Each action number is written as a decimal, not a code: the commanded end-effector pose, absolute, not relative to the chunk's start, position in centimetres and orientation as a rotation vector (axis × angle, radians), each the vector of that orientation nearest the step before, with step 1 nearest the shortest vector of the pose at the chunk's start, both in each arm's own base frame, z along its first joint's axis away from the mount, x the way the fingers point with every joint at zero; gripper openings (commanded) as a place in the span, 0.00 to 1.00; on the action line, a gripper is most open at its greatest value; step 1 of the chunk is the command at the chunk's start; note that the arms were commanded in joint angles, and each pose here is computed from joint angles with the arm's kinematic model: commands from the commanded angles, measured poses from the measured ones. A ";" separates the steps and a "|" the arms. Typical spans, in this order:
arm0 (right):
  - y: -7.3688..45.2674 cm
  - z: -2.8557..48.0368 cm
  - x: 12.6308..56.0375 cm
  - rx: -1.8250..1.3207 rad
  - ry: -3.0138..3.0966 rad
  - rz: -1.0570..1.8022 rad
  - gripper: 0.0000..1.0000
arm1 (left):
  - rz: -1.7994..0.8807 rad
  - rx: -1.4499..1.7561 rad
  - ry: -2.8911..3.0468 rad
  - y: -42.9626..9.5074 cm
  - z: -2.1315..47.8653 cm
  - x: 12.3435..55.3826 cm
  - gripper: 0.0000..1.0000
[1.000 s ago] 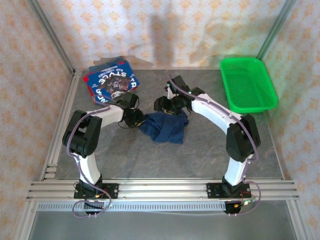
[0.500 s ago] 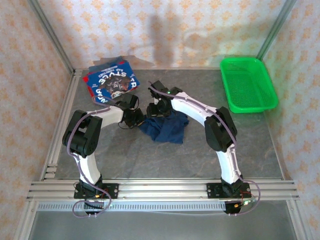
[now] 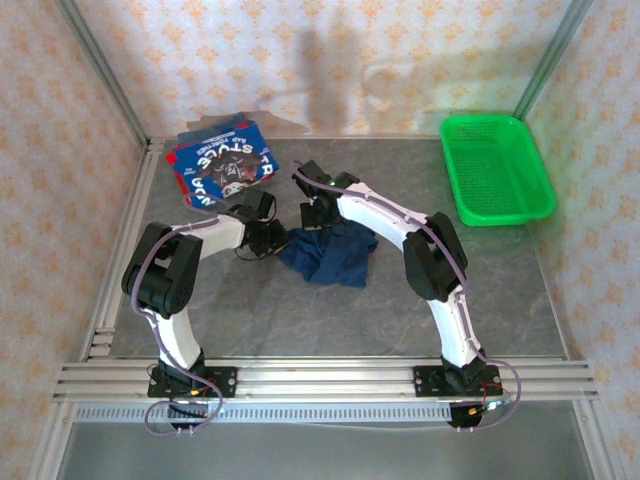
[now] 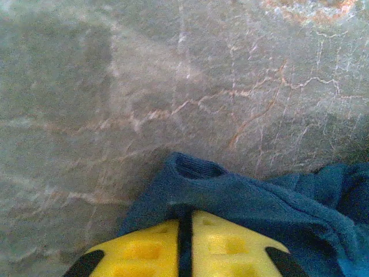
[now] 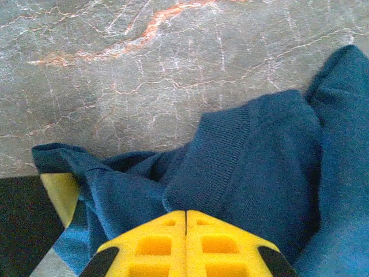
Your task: Fold and stack the t-shirts
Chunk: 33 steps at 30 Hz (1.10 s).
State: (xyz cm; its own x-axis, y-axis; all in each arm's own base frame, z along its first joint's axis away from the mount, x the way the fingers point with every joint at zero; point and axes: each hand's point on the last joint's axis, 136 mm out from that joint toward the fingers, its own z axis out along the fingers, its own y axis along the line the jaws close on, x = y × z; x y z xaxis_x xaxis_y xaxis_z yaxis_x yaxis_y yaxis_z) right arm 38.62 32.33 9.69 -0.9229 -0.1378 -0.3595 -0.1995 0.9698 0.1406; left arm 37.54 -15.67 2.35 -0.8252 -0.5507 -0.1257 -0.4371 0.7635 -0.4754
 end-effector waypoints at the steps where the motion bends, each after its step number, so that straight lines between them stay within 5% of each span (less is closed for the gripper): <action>1: 30.7 15.4 38.6 -0.198 2.642 0.249 0.00 | -0.606 -0.780 2.665 -14.4 4.2 37.1 0.28; 8: 28.6 19.9 37.2 -0.086 2.549 0.380 0.00 | -0.652 -0.764 2.581 -14.1 6.8 38.0 0.48; 22: 23.9 22.8 35.7 0.087 2.497 0.451 0.00 | -0.650 -0.811 2.658 -14.6 2.1 38.4 0.51; 28: 23.6 23.2 35.3 0.112 2.479 0.473 0.00 | -0.658 -0.822 2.674 -15.1 0.9 38.8 0.49; 33: 23.2 24.6 35.7 0.127 2.445 0.492 0.00 | -0.681 -0.763 2.705 -17.1 0.8 39.3 0.30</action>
State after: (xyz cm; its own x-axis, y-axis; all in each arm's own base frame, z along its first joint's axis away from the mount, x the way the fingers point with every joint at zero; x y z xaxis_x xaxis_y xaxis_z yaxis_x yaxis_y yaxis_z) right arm 35.37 23.59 21.89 -0.8341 0.1623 -0.5272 -0.0264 0.9429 0.3321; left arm 37.40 -14.20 1.92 -0.8072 -0.5828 -0.0941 -0.4916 0.7518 -0.4394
